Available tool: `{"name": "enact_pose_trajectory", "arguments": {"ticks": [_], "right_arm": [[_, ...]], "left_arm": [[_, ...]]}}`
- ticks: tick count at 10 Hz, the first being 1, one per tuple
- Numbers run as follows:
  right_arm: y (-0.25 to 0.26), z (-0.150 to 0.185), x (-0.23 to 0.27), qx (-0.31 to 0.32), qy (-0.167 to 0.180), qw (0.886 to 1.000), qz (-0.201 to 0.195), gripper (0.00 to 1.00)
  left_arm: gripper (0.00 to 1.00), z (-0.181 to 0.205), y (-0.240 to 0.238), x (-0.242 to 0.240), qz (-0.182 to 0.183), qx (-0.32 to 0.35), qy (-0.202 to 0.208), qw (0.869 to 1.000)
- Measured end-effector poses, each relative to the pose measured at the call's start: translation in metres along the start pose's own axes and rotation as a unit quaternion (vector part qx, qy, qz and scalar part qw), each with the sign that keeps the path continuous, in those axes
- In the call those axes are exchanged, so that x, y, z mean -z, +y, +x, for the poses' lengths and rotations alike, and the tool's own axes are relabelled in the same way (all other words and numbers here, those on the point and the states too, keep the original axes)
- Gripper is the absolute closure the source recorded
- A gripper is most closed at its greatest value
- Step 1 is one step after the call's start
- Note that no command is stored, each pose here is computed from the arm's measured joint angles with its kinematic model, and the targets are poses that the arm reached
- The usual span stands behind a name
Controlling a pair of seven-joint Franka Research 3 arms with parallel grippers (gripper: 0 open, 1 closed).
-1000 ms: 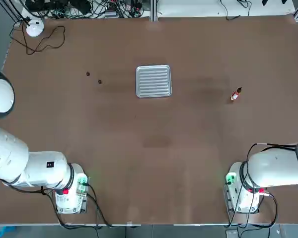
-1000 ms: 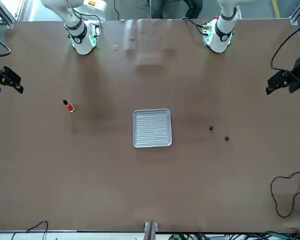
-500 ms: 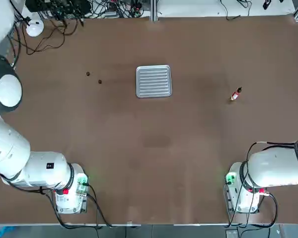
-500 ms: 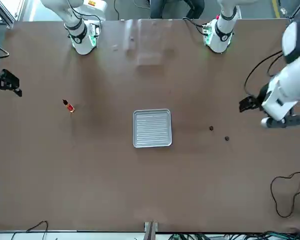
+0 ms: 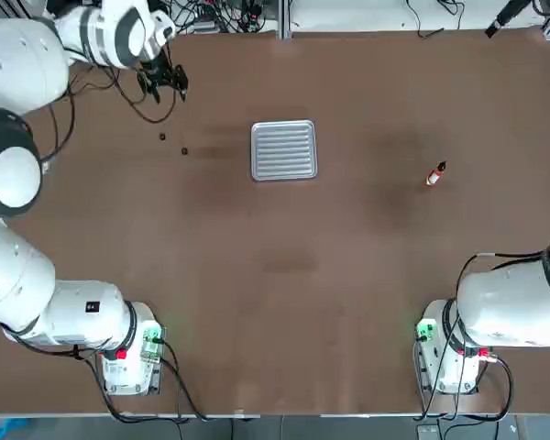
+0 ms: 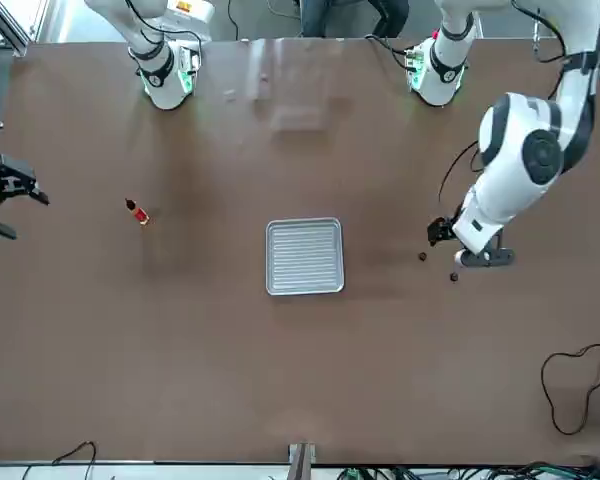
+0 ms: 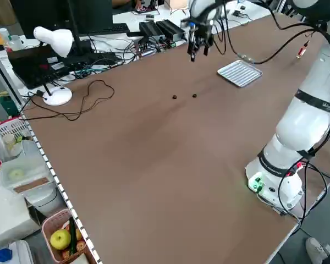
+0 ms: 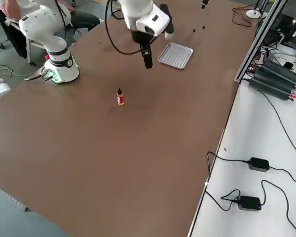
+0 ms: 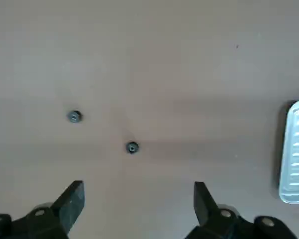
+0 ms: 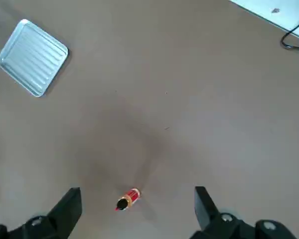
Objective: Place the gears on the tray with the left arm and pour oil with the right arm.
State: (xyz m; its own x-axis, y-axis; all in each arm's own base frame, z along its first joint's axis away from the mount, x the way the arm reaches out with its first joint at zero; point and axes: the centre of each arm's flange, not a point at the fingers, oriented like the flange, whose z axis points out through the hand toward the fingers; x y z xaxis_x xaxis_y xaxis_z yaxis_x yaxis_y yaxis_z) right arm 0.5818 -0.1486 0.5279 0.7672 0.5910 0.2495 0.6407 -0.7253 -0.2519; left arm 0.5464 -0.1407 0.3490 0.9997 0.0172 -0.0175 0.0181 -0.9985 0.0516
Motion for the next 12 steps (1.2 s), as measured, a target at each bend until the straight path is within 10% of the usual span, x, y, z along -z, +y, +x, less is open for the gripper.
{"name": "enact_pose_trajectory", "arguments": {"ticks": [7,12], "right_arm": [[0.072,-0.100,-0.094,0.166,0.117,0.975,0.093,0.00],[0.101,-0.170,-0.191,0.268,0.219,0.929,0.134,0.00]], "left_arm": [[0.26,-0.033,-0.023,-0.130,0.013,-0.013,-0.011,1.000],[0.34,-0.024,-0.018,-0.154,0.006,-0.024,0.014,1.000]]}}
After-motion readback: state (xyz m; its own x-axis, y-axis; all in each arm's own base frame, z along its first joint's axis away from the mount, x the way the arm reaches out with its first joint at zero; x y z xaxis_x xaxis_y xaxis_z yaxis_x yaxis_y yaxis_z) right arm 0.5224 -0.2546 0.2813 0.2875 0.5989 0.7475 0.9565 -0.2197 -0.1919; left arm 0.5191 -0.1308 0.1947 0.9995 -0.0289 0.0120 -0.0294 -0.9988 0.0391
